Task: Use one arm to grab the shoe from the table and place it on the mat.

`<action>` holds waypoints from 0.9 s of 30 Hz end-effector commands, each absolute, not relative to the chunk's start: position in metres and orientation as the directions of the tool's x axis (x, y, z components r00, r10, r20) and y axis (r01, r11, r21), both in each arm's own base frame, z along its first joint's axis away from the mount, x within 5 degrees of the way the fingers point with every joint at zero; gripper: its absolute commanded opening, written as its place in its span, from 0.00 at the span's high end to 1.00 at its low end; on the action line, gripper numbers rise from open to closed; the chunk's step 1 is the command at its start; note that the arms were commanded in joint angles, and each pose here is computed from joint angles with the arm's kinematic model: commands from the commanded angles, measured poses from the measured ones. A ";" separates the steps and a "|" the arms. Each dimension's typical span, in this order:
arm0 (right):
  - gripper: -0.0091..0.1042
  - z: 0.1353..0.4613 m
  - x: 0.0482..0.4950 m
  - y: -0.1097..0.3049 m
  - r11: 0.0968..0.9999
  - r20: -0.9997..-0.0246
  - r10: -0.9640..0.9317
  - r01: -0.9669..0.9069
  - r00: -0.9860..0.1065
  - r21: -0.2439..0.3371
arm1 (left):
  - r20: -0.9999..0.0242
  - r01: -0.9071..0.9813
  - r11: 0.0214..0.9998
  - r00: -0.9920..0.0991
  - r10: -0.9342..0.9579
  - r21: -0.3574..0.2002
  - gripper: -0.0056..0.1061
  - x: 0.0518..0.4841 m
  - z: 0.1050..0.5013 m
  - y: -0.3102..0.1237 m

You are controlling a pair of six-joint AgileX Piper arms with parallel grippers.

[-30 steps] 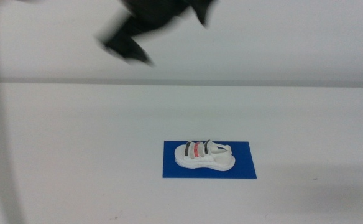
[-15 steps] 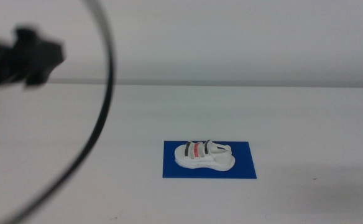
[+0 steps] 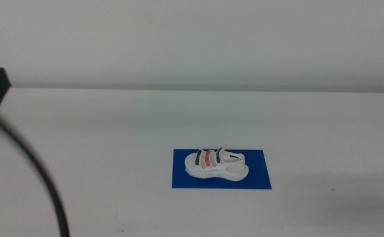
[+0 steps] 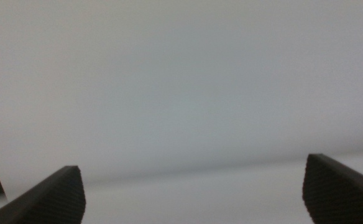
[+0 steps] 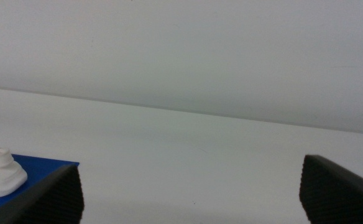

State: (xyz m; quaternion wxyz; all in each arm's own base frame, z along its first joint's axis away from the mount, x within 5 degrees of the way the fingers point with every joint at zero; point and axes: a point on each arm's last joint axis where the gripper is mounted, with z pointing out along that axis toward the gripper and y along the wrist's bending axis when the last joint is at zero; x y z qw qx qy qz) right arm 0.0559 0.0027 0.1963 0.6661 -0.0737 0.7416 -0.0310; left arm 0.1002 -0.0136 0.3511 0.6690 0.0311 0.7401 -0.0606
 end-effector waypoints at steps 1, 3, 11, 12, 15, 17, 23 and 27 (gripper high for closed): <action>0.10 0.185 0.055 0.003 0.987 -0.983 -0.152 -0.068 -0.100 -0.146 | -0.999 0.109 0.994 0.034 -0.022 -0.018 0.11 0.091 0.338 -0.010; 0.10 0.185 0.055 0.003 0.987 -0.983 -0.152 -0.068 -0.100 -0.146 | -0.992 0.076 0.996 0.115 -0.044 -0.035 0.11 0.082 0.329 -0.006; 0.10 0.185 0.055 0.003 0.987 -0.983 -0.152 -0.068 -0.100 -0.146 | -0.990 0.044 0.999 0.138 -0.023 -0.017 0.11 0.064 0.259 -0.003; 0.10 0.185 0.055 0.003 0.987 -0.983 -0.152 -0.068 -0.100 -0.146 | -0.991 0.043 0.999 0.134 -0.015 -0.010 0.11 0.062 0.250 -0.003; 0.10 0.185 0.055 0.003 0.987 -0.983 -0.152 -0.068 -0.100 -0.146 | -0.993 0.041 0.999 0.114 0.002 0.006 0.11 0.059 0.230 -0.002; 0.10 0.185 0.055 0.003 0.987 -0.983 -0.152 -0.068 -0.100 -0.146 | -0.994 0.041 0.999 0.108 0.002 0.006 0.11 0.058 0.220 -0.002; 0.10 0.185 0.055 0.003 0.987 -0.983 -0.152 -0.068 -0.100 -0.146 | -0.999 0.039 0.999 0.042 0.001 0.003 0.11 0.055 0.198 -0.002; 0.10 0.185 0.055 0.003 0.987 -0.983 -0.152 -0.068 -0.100 -0.146 | -0.999 0.039 0.999 0.049 0.001 0.003 0.11 0.055 0.199 -0.002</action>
